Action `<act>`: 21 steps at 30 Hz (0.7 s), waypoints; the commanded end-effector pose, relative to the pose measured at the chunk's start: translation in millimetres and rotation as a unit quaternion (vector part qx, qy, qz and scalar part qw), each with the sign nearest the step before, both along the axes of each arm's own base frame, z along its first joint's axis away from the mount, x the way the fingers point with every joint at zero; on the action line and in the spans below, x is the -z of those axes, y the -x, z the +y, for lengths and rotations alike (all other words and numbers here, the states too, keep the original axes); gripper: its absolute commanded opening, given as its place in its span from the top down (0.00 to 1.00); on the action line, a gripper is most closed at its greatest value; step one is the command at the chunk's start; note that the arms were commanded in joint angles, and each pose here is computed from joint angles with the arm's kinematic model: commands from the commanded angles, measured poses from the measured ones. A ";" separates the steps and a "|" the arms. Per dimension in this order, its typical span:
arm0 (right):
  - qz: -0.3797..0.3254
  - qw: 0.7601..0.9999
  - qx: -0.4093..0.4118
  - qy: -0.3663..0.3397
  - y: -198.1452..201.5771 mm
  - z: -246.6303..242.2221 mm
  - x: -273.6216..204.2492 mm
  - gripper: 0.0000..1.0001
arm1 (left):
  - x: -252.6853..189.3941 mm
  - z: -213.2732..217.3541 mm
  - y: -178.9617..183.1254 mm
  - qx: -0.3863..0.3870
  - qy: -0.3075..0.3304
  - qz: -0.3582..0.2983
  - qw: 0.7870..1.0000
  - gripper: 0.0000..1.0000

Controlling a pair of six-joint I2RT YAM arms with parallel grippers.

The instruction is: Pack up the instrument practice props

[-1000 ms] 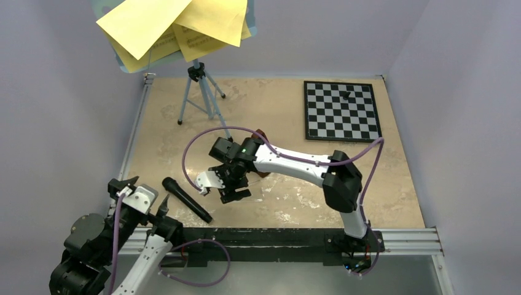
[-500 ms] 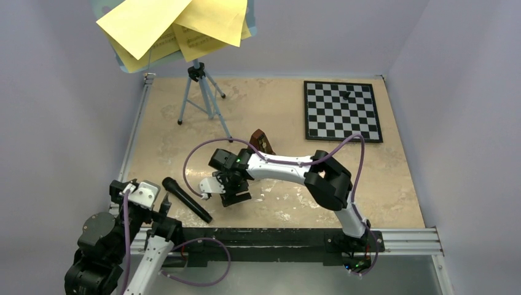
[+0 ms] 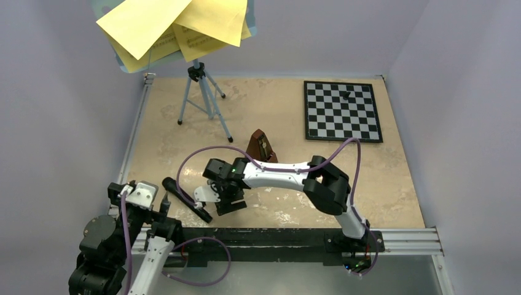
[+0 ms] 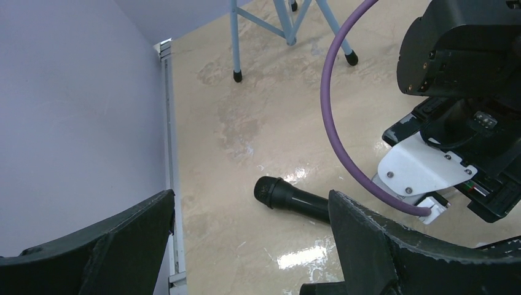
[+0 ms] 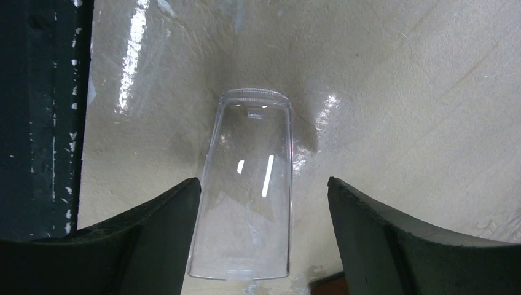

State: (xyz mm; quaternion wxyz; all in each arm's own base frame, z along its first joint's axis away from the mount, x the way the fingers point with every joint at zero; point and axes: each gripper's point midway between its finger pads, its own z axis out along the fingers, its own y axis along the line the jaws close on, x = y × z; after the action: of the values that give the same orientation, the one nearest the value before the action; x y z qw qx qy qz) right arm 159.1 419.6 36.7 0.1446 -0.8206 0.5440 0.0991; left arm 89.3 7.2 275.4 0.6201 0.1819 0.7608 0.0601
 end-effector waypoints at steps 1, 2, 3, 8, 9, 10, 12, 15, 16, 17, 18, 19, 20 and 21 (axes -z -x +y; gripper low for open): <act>0.013 0.999 0.035 -0.040 3.4 12.1 -30.9 0.21 | -6.4 -2.1 -1.4 -0.005 0.020 -0.018 1.000 0.00; 0.018 0.998 0.037 -0.042 5.9 11.3 -35.2 0.21 | -6.3 -2.2 -1.5 -0.006 0.021 -0.019 1.000 0.00; 0.022 0.998 0.036 -0.043 8.5 10.8 -38.7 0.21 | -6.4 -2.4 -1.7 -0.006 0.022 -0.019 1.000 0.00; 0.023 0.998 0.033 -0.046 10.1 12.9 -38.3 0.22 | -7.0 -3.1 -3.0 -0.008 0.025 -0.021 0.999 0.00; 0.022 0.998 0.035 -0.046 9.5 14.8 -36.8 0.24 | -8.2 -2.5 -2.7 -0.010 0.026 -0.023 0.999 0.00; 0.022 0.998 0.035 -0.048 9.8 17.5 -35.7 0.25 | -9.0 -2.1 -2.6 -0.011 0.026 -0.023 0.999 0.00; 0.023 0.998 0.035 -0.051 10.8 22.7 -34.3 0.28 | -10.1 -1.6 -1.5 -0.012 0.027 -0.026 0.999 0.00; 0.025 0.998 0.035 -0.046 11.8 27.1 -27.8 0.31 | -9.4 0.0 -0.7 -0.017 0.024 -0.025 0.999 0.00; 0.025 0.998 0.035 -0.044 12.1 27.6 -25.4 0.31 | -9.2 0.4 -0.2 -0.019 0.024 -0.026 0.999 0.00; 0.024 0.998 0.035 -0.042 11.4 28.2 -23.6 0.30 | -9.3 1.0 0.3 -0.020 0.023 -0.027 0.999 0.00; 0.022 0.998 0.035 -0.039 11.3 28.3 -20.8 0.28 | -8.9 1.5 0.6 -0.022 0.022 -0.027 0.999 0.00; 0.019 0.998 0.036 -0.037 10.7 28.4 -17.9 0.26 | -9.1 1.9 0.9 -0.024 0.022 -0.027 0.999 0.00; 0.015 0.999 0.037 -0.036 9.3 29.1 -15.3 0.26 | -8.8 2.0 1.3 -0.024 0.022 -0.026 0.999 0.00; 0.011 0.999 0.038 -0.034 8.2 29.7 -12.6 0.26 | -9.1 2.0 1.7 -0.025 0.023 -0.026 0.999 0.00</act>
State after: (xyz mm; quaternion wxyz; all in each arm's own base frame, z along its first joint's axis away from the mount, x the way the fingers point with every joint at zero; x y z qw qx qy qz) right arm 148.7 437.2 52.6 0.1578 -0.7956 0.5713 0.1255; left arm 88.7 7.0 274.0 0.6235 0.1662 0.7615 0.0602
